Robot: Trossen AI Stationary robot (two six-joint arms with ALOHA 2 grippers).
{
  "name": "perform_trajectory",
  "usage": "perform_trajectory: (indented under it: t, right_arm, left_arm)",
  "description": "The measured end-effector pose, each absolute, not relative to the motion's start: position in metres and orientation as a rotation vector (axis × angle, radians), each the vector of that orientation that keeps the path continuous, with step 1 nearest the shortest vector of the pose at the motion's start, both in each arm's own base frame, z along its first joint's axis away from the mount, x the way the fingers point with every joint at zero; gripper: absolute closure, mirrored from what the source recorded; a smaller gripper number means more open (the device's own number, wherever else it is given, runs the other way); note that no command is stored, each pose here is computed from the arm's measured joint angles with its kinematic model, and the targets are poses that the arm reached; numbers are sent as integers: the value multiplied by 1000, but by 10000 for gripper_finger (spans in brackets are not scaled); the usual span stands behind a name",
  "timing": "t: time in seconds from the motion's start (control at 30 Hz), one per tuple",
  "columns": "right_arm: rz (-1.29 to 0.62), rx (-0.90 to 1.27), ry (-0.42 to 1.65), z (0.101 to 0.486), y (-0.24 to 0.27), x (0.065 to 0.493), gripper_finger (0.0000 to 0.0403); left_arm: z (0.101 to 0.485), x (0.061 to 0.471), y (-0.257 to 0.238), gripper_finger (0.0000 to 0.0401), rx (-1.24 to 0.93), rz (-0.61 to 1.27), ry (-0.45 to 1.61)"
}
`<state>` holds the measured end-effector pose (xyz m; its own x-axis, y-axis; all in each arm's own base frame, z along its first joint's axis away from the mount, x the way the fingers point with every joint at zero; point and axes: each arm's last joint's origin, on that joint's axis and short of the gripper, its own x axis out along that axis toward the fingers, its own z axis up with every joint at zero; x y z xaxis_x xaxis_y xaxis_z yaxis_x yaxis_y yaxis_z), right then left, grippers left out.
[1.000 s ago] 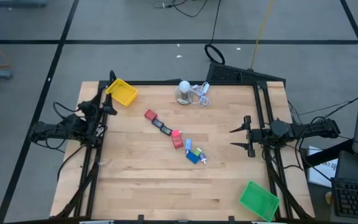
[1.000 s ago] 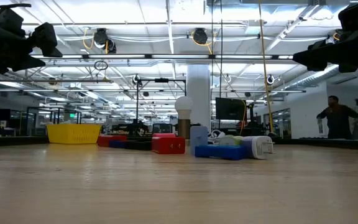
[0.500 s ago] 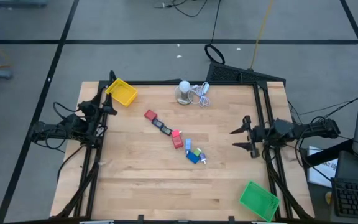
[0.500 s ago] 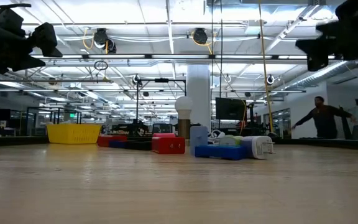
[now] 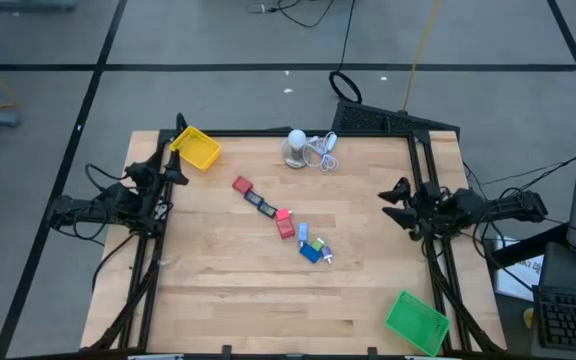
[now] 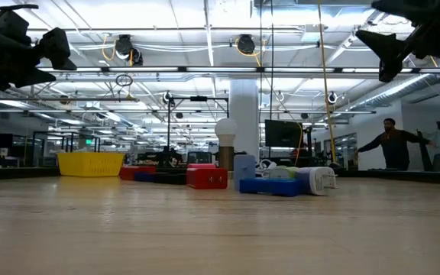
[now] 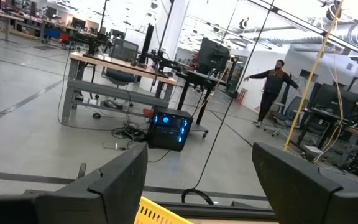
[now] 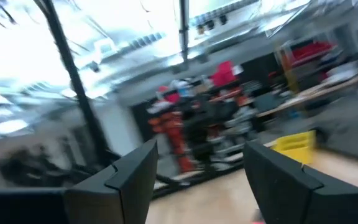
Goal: Pick & Place Office items
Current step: Put the blue charger adapter into the green bin
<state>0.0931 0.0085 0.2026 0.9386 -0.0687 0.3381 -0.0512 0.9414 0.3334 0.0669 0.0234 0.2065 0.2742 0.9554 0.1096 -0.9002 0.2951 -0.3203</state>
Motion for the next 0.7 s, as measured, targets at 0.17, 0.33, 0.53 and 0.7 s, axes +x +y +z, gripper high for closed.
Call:
perform_trajectory:
  t: [0.17, 0.33, 0.53, 0.7]
  right_arm:
    - [-46, 290, -330, 201, 9, 100, 176]
    - [-61, 321, -379, 207, 11, 115, 161]
    - [-84, 285, -187, 209, 18, 160, 105]
    - [-68, 243, 98, 212, 30, 215, 73]
  left_arm:
    - [207, 67, 23, 107, -211, 1260, -305]
    - [207, 67, 23, 107, -210, 1260, -304]
    - [207, 67, 23, 107, -211, 1260, -305]
    - [207, 67, 23, 107, -210, 1260, -305]
